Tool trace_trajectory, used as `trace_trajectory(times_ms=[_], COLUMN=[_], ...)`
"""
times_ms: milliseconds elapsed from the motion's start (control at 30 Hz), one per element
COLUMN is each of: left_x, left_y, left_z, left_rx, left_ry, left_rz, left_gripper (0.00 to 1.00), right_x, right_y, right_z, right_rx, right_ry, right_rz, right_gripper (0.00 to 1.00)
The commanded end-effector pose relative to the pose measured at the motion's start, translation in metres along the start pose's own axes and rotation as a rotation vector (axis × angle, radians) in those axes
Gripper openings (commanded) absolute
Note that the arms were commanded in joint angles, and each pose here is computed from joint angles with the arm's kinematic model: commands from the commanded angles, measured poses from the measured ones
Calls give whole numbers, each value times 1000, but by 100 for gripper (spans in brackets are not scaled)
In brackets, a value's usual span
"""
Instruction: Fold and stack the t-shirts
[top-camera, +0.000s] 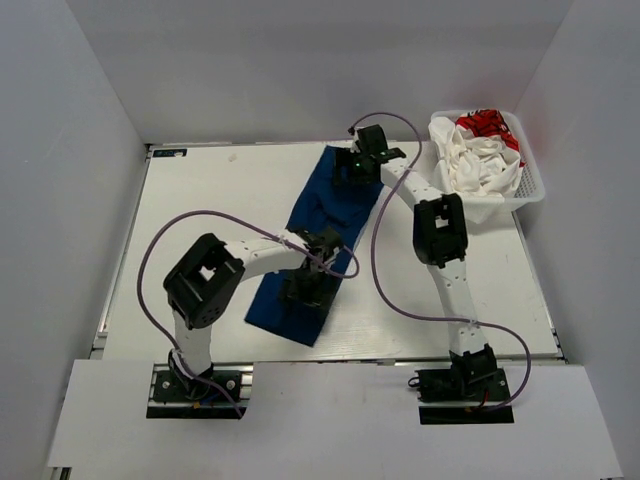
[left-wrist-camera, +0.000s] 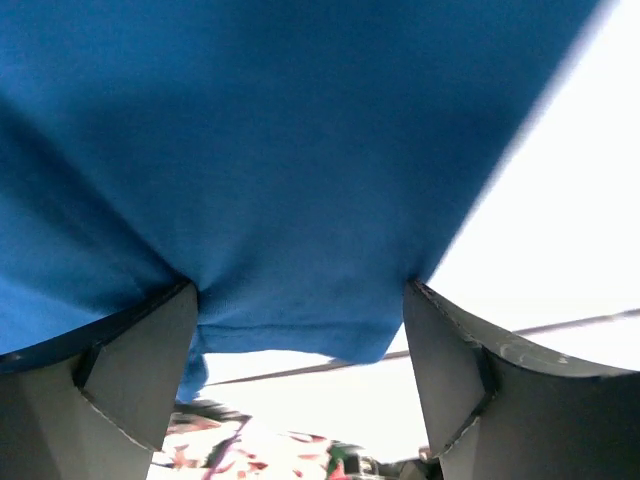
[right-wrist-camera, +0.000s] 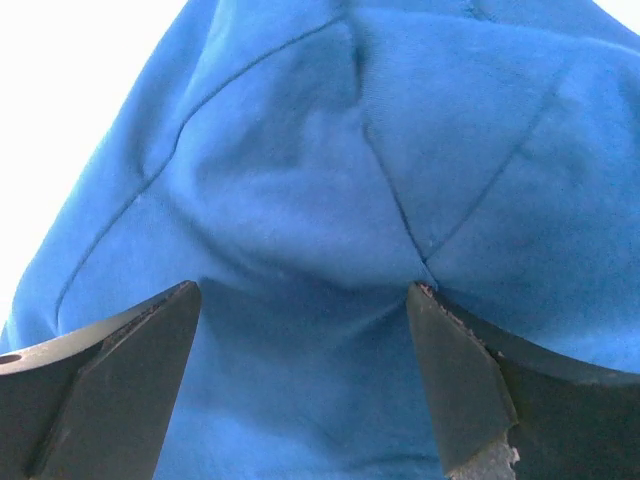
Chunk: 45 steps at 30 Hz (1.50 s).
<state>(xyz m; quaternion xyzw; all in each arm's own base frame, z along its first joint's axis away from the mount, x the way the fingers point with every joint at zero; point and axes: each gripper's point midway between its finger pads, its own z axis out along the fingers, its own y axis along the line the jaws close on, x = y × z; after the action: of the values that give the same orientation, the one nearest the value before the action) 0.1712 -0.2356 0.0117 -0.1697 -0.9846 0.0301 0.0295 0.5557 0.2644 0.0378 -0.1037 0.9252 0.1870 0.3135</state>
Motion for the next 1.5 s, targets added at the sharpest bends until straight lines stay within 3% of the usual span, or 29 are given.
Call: trace_trajectory(times_ms=[0, 67, 100, 233, 300, 433, 467, 533, 567, 600, 633, 667, 700, 733, 767, 800, 833, 867, 900, 1033, 1100, 1167, 1300, 1467], left_x=[-24, -39, -45, -55, -56, -59, -53, -49, -35, -29, -19, -2, 6, 16, 33, 39, 46, 56, 59, 72, 68, 65, 57, 51], left_y=[-100, -111, -121, -144, -137, -125, -115, -101, -85, -77, -70, -57, -51, -43, -32, -28, -22, -19, -19, -23, -26, -25, -32, -25], left_z=[12, 10, 9, -4, -11, -55, -58, -90, -82, -84, -96, -82, -79, -75, -67, -63, -57, -44, -41, -24, -23, -18, -12, 2], left_rx=[339, 319, 323, 357, 295, 259, 219, 210, 173, 165, 182, 159, 159, 153, 150, 155, 149, 157, 172, 218, 228, 221, 249, 177], left_ry=[-32, -71, -75, -109, -152, -304, -323, -424, -406, -415, -442, -405, -399, -384, -364, -362, -348, -320, -315, -264, -275, -285, -303, -296], left_rz=[104, 132, 146, 192, 197, 180, 167, 134, 117, 102, 66, 45, 27, 2, -48, -73, -100, -131, -129, -128, -127, -119, -106, -107], left_gripper=[92, 92, 93, 96, 100, 100, 100, 100, 100, 100, 100, 100, 100, 100, 100, 100, 100, 100, 100, 100, 95, 94, 91, 75], right_x=[28, -5, 7, -34, -45, -81, -60, -85, -51, -59, -28, -30, -28, 10, -15, 52, 48, 65, 103, 181, 213, 255, 302, 336], right_y=[18, 38, 42, 62, 66, 78, 68, 78, 64, 67, 60, 69, 71, 62, 80, 58, 62, 59, 49, 68, 80, 85, 93, 102], right_z=[42, 42, 44, 28, 17, -51, -48, -102, -106, -115, -111, -152, -163, -157, -210, -189, -212, -215, -216, -246, -259, -264, -273, -269], right_rx=[-82, -157, -176, -221, -232, -200, -172, -154, -105, -110, -97, -117, -127, -113, -150, -91, -97, -82, -63, -183, -245, -294, -365, -407], right_ry=[89, -40, -24, -145, -161, -243, -189, -272, -208, -269, -216, -277, -304, -234, -381, -251, -312, -292, -229, -71, -3, 127, 266, 397], right_rz=[-44, -89, -96, -163, -180, -255, -236, -231, -166, -167, -128, -107, -99, -48, -60, 2, 6, 15, 42, 86, 87, 100, 90, 129], right_gripper=[90, 90, 90, 90, 90, 90, 90, 90, 90, 90, 90, 90, 90, 90, 90, 90, 90, 90, 90, 90, 90, 90, 90, 90])
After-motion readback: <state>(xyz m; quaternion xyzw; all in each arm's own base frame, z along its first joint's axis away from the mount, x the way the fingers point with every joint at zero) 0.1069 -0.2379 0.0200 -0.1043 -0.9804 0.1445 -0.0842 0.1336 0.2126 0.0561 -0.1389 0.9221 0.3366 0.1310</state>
